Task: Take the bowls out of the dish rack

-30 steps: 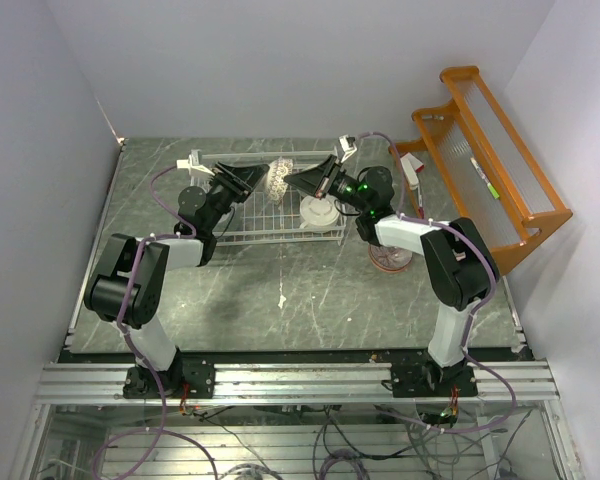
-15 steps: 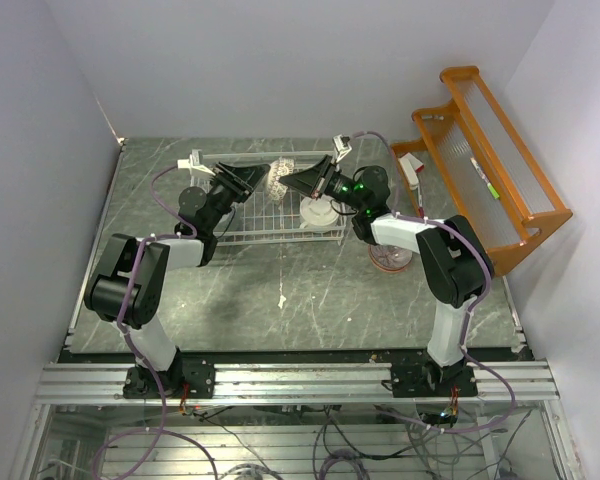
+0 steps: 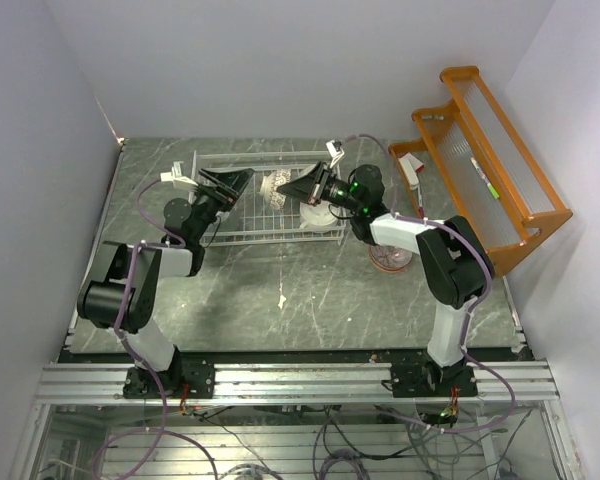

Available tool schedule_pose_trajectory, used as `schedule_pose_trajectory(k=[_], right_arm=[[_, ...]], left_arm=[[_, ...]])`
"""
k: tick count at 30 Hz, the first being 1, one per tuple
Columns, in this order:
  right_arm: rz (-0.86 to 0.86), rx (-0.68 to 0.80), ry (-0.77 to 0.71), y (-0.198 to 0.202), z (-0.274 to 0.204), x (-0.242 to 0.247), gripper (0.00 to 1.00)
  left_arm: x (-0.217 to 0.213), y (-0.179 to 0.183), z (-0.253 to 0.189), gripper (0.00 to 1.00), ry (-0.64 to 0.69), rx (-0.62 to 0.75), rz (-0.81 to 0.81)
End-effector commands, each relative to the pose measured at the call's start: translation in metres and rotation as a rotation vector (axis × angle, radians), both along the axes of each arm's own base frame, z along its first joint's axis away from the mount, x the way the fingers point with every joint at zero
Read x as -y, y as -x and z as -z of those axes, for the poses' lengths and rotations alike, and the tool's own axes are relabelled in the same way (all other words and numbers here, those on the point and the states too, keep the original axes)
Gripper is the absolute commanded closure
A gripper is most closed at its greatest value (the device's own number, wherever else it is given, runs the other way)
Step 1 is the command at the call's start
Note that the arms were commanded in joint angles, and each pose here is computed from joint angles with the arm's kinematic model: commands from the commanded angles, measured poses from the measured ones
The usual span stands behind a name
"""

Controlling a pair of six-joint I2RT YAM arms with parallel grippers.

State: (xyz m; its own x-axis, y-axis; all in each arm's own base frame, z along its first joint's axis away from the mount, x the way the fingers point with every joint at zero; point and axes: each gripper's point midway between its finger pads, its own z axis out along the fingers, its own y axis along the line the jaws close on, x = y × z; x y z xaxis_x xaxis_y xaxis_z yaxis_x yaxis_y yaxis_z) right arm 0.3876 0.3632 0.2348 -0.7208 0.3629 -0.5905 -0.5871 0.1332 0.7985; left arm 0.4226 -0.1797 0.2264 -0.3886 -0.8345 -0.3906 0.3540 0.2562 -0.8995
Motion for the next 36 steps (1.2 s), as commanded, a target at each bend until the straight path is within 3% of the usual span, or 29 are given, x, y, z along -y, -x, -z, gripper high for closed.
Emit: schedule_pose_trajectory(k=[1, 5, 10, 15, 19, 23, 36], right_arm=[[0.028, 0.146, -0.010, 0.003, -0.044, 0.007, 1.00], [0.045, 0.174, 0.047, 0.008, -0.045, 0.012, 1.00], [0.078, 0.217, 0.167, 0.020, -0.042, 0.024, 1.00], [0.156, 0.241, 0.378, 0.041, -0.036, 0.041, 1.00], [0.272, 0.194, 0.594, 0.055, -0.015, 0.083, 1.00], [0.405, 0.160, 0.796, 0.067, -0.003, 0.134, 1.00], [0.693, 0.028, 1.237, 0.091, 0.049, 0.246, 1.00]], left_arm=[[-0.003, 0.029, -0.072, 0.01, 0.018, 0.248, 0.026], [-0.007, 0.032, -0.071, 0.00, -0.105, 0.212, -0.022], [-0.024, 0.034, -0.058, 0.01, -0.359, 0.128, -0.123], [-0.048, 0.040, -0.044, 0.00, -0.570, 0.077, -0.215], [-0.070, 0.038, -0.020, 0.01, -0.729, 0.012, -0.296], [-0.077, 0.039, -0.004, 0.02, -0.787, -0.026, -0.315], [-0.059, 0.047, 0.004, 0.02, -0.898, -0.040, -0.308]])
